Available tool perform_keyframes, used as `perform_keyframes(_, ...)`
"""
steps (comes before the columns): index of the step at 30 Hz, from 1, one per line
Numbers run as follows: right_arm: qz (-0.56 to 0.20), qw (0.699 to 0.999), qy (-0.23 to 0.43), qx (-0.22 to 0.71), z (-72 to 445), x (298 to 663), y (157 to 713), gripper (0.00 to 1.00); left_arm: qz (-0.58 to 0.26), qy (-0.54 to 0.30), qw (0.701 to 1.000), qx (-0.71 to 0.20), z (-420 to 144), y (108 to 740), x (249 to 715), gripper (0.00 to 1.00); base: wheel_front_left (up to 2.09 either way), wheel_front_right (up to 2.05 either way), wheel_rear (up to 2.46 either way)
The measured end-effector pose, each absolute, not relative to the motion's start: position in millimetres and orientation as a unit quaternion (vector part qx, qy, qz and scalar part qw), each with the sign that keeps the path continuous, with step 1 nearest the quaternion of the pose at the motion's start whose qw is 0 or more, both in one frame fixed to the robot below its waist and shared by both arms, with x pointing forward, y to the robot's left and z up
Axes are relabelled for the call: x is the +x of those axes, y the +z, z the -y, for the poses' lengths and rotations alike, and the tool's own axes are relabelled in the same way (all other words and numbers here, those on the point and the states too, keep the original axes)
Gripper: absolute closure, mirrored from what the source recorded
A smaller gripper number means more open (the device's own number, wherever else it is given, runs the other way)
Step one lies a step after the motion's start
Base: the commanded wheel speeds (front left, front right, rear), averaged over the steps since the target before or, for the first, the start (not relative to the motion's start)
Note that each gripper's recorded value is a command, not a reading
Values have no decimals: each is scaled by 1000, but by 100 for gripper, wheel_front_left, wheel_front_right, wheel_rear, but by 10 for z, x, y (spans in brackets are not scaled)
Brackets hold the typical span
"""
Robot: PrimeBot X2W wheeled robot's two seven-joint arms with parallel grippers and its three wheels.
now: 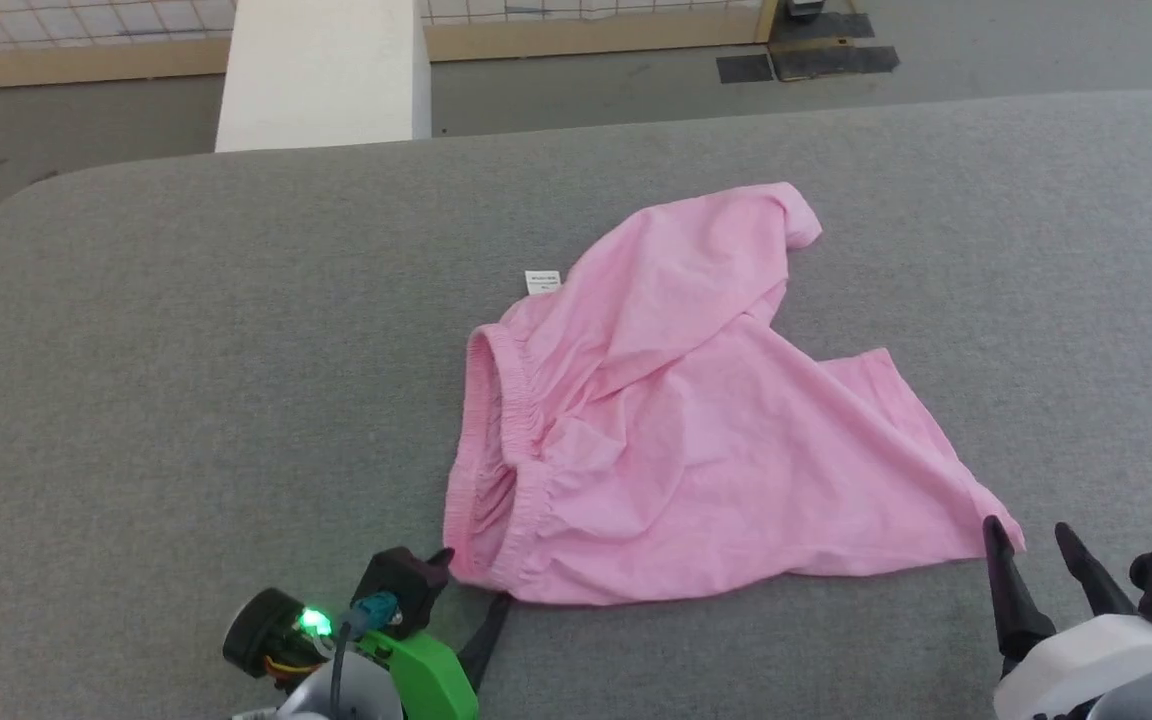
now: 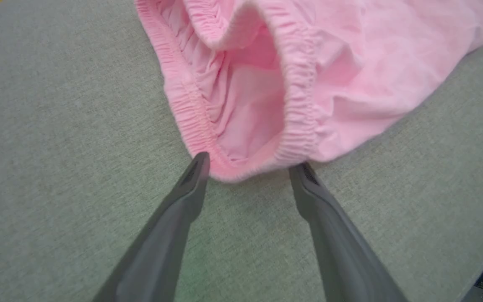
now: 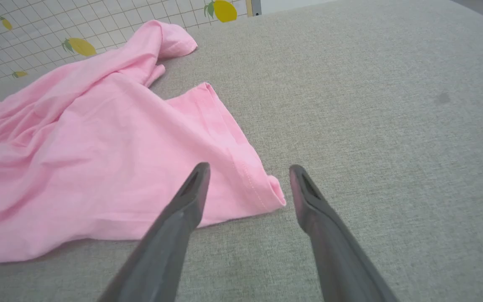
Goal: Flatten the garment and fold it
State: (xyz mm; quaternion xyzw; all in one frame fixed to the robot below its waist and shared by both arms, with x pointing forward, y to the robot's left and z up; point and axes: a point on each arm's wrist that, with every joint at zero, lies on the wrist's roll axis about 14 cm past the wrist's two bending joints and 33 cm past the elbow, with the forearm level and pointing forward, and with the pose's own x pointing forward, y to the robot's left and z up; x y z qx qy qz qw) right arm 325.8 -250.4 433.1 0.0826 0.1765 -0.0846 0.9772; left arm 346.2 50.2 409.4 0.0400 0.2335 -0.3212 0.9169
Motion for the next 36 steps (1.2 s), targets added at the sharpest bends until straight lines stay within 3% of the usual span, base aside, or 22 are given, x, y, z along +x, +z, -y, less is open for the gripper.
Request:
perform_keyframes(7,-198,971,-93,93,2519,3173,4194,0,-268,-336,901,48,-430,3897,3481,0,0,0,0)
perform_keyframes(8,-201,971,-94,94,2521,3168,4178,0,-273,-336,900,44,-419,3878,3485,32,0,0,0)
perform_keyframes(9,-202,970,-95,94,2526,3169,4168,0,-277,-333,900,39,-416,3866,3502,96,0,0,0)
perform_keyframes(10,-202,970,-97,93,2532,3174,4166,0,-279,-329,902,34,-415,3863,3526,100,0,0,0)
perform_keyframes(18,-216,968,-94,86,2536,3298,4084,0,-288,-301,909,-6,-424,3867,3586,100,0,0,0)
perform_keyframes(23,-339,934,-72,83,2394,3201,3673,0,-287,-303,908,-14,-392,3897,3536,100,0,0,0)
perform_keyframes(24,-358,929,-63,75,2358,3208,3646,17,-287,-303,909,-16,-392,3902,3526,100,0,0,0)
perform_keyframes(25,-370,925,-58,69,2349,3220,3640,54,-287,-303,909,-18,-392,3907,3518,100,0,0,0)
perform_keyframes(27,-381,921,-51,62,2338,3247,3661,93,-286,-304,909,-20,-391,3920,3500,100,0,0,0)
perform_keyframes(28,-382,921,-50,61,2333,3257,3674,100,-286,-303,909,-21,-391,3926,3495,100,0,0,0)
perform_keyframes(36,-347,935,-41,59,2276,3381,3940,100,-266,-312,912,-31,-351,4070,3463,100,0,0,0)
